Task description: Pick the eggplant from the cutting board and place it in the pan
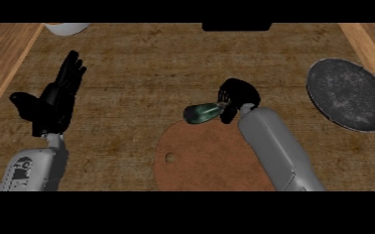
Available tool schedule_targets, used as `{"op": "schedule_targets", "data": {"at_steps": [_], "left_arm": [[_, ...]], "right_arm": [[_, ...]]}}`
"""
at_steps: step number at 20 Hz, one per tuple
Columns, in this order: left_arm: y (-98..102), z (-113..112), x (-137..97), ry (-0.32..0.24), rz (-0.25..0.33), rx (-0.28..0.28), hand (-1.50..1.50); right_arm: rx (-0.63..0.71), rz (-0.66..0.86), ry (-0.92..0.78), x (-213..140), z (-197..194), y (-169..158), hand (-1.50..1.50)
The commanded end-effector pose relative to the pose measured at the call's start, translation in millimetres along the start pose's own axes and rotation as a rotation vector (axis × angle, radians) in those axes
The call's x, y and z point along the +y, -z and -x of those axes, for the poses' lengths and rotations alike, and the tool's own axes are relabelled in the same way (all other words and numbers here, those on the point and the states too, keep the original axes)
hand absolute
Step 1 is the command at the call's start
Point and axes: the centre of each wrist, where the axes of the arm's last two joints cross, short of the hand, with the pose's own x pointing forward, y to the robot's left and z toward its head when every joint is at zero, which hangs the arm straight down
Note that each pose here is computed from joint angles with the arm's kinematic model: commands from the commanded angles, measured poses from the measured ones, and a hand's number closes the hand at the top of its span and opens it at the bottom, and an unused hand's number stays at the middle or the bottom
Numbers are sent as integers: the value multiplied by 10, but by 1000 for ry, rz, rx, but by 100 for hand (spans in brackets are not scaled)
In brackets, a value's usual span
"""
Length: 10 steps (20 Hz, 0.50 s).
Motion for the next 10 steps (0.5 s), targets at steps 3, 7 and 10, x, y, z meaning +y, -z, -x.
{"op": "schedule_targets", "data": {"at_steps": [3, 7, 10], "left_arm": [[11, -2, -64, -1, -17, 8, 0], [44, 23, 12, 1, -30, 7, 0], [-10, -25, 217, -11, -11, -2, 0]], "right_arm": [[126, 469, -11, -36, -361, -201, 150], [102, 690, 39, -193, -596, -466, 150], [134, 781, 73, -327, -485, -649, 150]]}}
